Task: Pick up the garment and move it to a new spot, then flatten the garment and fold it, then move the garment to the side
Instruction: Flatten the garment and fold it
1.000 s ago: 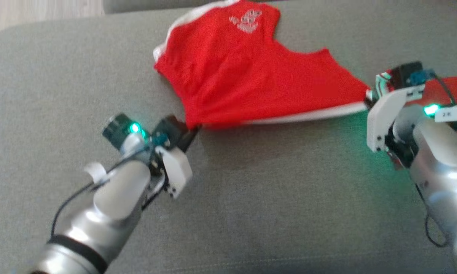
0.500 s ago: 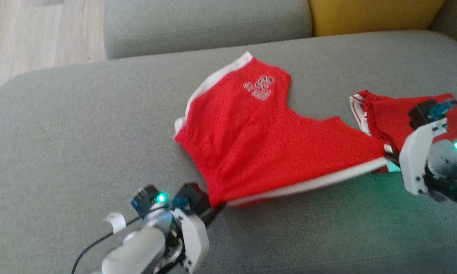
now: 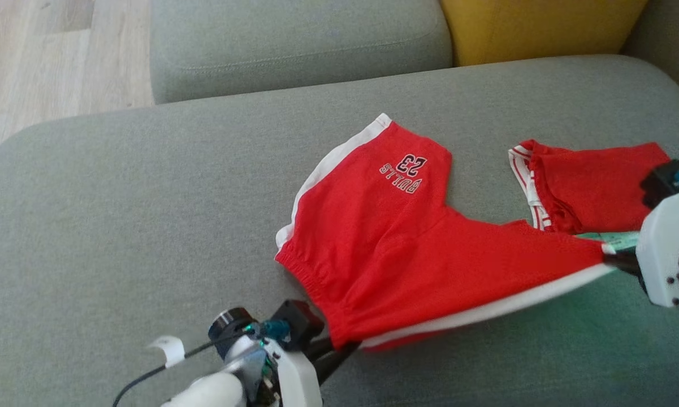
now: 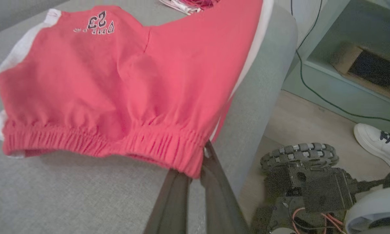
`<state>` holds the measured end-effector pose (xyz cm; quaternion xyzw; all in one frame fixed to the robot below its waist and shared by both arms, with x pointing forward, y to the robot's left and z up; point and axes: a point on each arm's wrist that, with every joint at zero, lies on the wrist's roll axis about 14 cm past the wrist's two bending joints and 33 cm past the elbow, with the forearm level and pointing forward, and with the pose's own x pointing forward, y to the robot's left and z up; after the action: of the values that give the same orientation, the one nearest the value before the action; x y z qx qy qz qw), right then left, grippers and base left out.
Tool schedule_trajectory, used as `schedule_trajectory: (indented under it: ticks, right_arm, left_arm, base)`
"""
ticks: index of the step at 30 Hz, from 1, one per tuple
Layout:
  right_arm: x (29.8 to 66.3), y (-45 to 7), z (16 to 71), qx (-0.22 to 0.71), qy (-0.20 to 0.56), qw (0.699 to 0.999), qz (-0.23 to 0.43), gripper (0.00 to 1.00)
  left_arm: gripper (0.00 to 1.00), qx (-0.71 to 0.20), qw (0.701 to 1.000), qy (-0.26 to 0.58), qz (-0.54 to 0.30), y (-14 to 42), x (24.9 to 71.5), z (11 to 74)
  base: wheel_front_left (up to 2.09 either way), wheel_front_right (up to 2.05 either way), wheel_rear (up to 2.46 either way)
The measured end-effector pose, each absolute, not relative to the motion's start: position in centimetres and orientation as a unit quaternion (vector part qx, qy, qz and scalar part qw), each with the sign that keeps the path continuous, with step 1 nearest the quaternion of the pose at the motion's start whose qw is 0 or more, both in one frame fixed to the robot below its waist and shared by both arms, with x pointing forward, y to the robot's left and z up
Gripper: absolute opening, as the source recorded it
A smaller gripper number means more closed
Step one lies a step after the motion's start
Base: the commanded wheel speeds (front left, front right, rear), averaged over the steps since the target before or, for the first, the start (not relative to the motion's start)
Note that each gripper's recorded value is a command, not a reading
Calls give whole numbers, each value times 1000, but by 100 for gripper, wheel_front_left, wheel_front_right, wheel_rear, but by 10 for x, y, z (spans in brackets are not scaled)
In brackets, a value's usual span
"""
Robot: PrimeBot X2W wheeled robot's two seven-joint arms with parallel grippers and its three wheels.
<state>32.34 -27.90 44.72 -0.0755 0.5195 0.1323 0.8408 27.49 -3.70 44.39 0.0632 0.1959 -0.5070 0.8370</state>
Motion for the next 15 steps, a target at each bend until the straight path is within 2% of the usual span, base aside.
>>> schedule_trajectory:
  ticks: [6, 15]
  right_arm:
    - [350, -269, 462, -85, 487, 857, 143, 0]
    - [423, -236, 488, -115, 428, 881, 166, 0]
  left_arm:
    - [0, 40, 859, 179, -478, -30, 292, 459]
    - [0, 18, 896, 143, -421, -6, 340, 484]
  base:
    - [0, 0, 0]
    - [0, 0, 0]
